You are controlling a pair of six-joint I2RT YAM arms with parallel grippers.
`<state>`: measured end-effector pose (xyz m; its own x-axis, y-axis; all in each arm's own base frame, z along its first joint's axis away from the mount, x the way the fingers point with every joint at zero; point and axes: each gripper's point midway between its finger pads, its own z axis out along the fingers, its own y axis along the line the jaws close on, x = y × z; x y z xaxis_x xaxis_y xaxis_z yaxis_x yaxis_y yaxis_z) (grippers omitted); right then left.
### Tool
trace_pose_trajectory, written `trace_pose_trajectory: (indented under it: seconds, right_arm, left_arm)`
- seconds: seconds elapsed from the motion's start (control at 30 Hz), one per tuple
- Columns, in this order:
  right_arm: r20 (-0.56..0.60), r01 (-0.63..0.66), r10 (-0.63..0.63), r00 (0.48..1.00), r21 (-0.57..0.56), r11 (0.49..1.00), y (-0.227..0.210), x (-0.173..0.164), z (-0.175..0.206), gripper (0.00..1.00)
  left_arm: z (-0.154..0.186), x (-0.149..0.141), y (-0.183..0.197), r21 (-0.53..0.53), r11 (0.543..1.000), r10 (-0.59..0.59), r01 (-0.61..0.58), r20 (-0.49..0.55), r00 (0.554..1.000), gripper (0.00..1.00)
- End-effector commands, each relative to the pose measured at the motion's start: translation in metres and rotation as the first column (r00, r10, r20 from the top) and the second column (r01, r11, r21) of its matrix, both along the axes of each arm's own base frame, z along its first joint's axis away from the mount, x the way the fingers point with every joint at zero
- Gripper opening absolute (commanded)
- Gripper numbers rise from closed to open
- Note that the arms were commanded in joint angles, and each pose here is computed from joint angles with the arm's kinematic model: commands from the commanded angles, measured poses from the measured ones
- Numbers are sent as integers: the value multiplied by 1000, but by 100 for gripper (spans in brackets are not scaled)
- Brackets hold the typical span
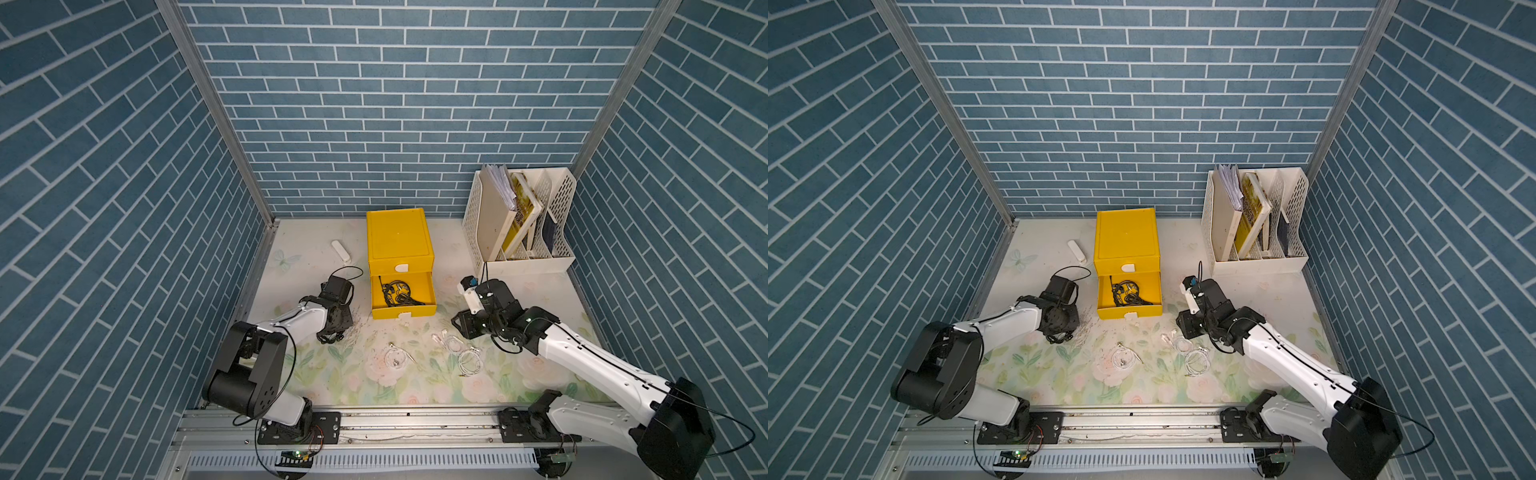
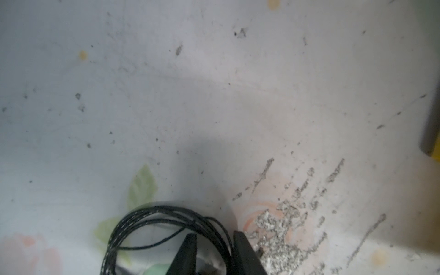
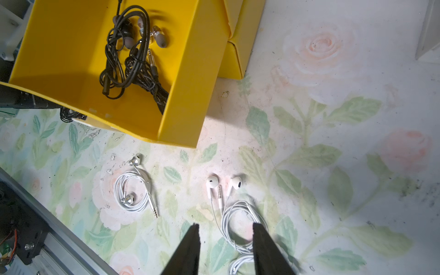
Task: Place the wired earphones into the drawer by color
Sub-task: Pick up the wired earphones from the center of the board.
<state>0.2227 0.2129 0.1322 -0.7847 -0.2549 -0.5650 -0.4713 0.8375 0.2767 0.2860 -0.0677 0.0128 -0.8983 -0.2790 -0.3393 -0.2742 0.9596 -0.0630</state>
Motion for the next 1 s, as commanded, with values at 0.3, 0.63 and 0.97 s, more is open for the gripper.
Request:
trace_pose_trajectory:
  seconds: [0.3, 0.63, 0.97]
  right_arm:
    - [13, 16, -16, 1000, -5, 1000, 0, 6, 4, 40]
    - [-22, 57, -56, 998, 79, 995, 7, 4, 1, 40]
    - [-49, 73, -67, 997, 148, 986, 14, 2, -6, 40]
  left_arm:
    - [-5, -33, -12, -96, 995, -47, 38, -95, 994, 6]
    - [116, -13, -33, -256, 962, -43, 93, 193, 980, 2]
    - [236, -13, -61, -422, 875, -51, 238, 407, 912, 1]
